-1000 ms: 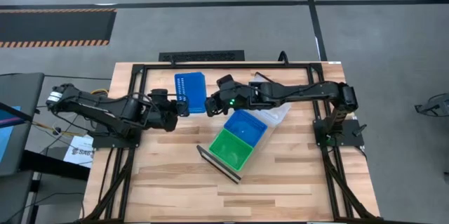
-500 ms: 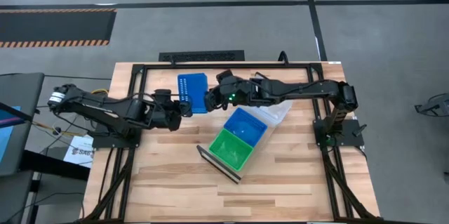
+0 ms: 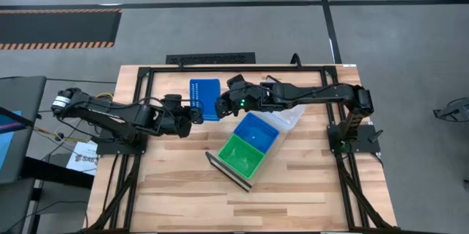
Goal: Stack baskets on shelf by color
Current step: Stack the blue bin on the other blue bins on the shelf
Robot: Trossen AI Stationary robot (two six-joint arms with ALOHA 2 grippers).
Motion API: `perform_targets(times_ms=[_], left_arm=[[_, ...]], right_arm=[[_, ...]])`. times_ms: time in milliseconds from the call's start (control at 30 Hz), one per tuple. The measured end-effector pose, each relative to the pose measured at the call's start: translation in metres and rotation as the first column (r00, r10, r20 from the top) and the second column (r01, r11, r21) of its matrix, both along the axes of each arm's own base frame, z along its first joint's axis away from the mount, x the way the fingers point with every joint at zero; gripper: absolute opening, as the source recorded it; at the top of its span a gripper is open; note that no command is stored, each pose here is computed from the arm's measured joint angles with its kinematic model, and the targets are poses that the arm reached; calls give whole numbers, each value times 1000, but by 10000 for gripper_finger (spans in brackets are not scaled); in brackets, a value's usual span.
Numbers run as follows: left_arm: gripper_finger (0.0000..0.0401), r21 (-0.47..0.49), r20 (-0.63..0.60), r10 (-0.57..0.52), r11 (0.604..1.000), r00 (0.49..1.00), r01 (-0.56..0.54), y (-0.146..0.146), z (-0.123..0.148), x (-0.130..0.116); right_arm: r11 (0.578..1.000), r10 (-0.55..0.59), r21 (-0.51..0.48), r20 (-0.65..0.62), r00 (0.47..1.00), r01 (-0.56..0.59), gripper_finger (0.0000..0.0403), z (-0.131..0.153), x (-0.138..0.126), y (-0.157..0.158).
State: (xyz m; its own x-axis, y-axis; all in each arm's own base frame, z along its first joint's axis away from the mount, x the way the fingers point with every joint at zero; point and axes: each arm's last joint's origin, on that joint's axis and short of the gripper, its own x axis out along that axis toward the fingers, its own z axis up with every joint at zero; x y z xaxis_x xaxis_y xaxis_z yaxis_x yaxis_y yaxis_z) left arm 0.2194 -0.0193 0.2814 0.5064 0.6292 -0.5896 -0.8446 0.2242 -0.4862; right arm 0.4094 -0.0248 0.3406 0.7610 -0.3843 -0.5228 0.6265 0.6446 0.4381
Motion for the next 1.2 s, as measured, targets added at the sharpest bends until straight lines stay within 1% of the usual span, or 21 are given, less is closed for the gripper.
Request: perform_targets(times_ms=[200,367,433,533,700,733,833,900,967,1100,1200], left_arm=[[0,33,39,-40,999,998,39,-1,5,6],[0,49,37,-34,998,999,32,2,5,7],[0,44,37,-34,998,999,32,2,5,7],[0,52,29,-45,998,999,43,2,6,7],[0,114,-8,-107,988,994,107,2,8,10],[1,129,-18,-123,984,992,125,2,9,11],[11,164,-42,-162,972,986,167,2,10,13],[31,181,-65,-194,962,979,203,1,11,14],[63,182,-75,-223,955,972,234,0,11,15],[150,151,-76,-274,947,959,283,-2,11,16],[216,138,-84,-324,933,942,333,-2,13,15]], right_arm=[[1000,-7,0,-5,1000,7,141,0,-1,-2],[1000,-11,-1,-7,1000,11,140,0,-1,-3],[1000,-15,5,-7,1000,15,133,0,-1,-3],[999,-29,35,-20,999,30,103,-2,-2,-3],[998,-30,59,-36,999,32,19,-4,-4,-3],[998,-29,58,-33,999,31,13,-4,-4,-3],[997,-26,67,-32,999,28,13,-3,-5,-3],[997,-18,75,-36,999,21,8,-4,-5,-5],[997,-16,75,-40,999,19,7,-4,-5,-5],[997,1,77,-48,999,3,4,-6,-4,-5],[997,13,73,-57,998,-9,4,-4,-6,-9]])
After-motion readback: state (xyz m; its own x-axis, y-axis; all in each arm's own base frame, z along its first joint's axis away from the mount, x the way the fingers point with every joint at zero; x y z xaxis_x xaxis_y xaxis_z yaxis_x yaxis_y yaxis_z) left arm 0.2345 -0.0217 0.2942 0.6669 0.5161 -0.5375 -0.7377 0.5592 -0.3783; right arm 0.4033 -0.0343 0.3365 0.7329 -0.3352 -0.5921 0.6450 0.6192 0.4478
